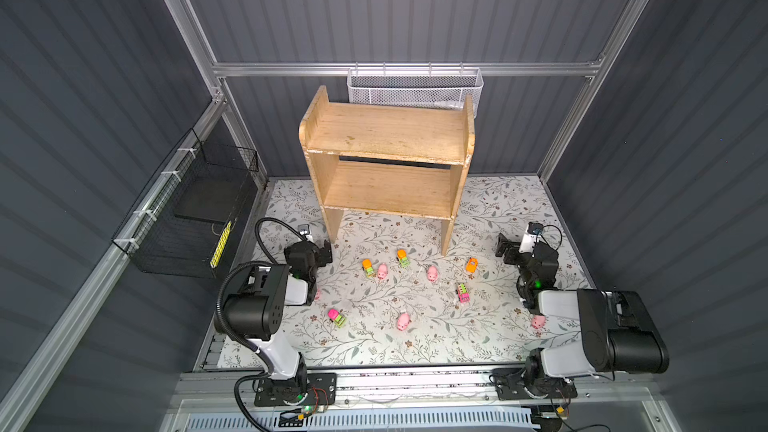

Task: Place and organize the plastic toys onto the shelf

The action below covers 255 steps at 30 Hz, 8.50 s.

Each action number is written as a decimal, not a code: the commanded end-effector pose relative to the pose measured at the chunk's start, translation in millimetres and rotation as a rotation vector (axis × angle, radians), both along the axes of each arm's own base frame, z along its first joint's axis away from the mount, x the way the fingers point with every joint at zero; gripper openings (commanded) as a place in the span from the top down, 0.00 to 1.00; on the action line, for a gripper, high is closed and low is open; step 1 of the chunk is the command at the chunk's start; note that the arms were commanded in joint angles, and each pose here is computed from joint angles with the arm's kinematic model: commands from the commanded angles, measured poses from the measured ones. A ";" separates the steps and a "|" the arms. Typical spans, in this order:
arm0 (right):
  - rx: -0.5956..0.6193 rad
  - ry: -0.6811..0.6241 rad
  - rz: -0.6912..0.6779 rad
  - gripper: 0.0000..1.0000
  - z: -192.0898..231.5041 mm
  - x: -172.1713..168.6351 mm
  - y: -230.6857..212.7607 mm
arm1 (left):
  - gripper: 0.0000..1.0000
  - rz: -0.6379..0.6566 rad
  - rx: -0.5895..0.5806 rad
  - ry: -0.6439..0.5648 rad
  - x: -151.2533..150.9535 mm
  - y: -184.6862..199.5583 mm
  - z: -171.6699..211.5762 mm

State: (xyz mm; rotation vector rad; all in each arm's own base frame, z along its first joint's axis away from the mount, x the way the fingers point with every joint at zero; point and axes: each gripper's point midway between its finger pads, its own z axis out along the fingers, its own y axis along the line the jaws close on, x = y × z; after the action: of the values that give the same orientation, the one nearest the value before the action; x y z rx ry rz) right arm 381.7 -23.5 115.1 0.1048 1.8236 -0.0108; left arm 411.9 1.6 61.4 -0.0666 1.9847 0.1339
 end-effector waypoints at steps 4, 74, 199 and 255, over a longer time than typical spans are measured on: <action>-0.006 -0.012 0.010 0.01 4.7 4.6 1.6 | 0.00 -0.015 0.012 -0.006 4.6 -0.8 2.4; 0.097 0.238 -0.082 0.01 79.2 -52.2 42.3 | 0.00 0.086 -0.122 0.270 -52.6 -44.0 65.1; 0.281 0.424 0.315 0.01 51.4 -170.6 172.7 | 0.36 0.234 -0.159 0.467 -129.5 -97.3 -31.9; 0.234 0.459 0.387 0.01 44.0 -171.5 186.3 | 0.46 0.458 -0.152 0.353 -123.1 -50.4 -43.2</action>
State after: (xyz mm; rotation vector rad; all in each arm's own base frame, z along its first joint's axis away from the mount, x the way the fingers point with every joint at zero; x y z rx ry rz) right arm 210.9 161.5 157.5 -0.0840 2.2754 0.4856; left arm 291.1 -55.9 21.1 -0.6333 2.3025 0.2584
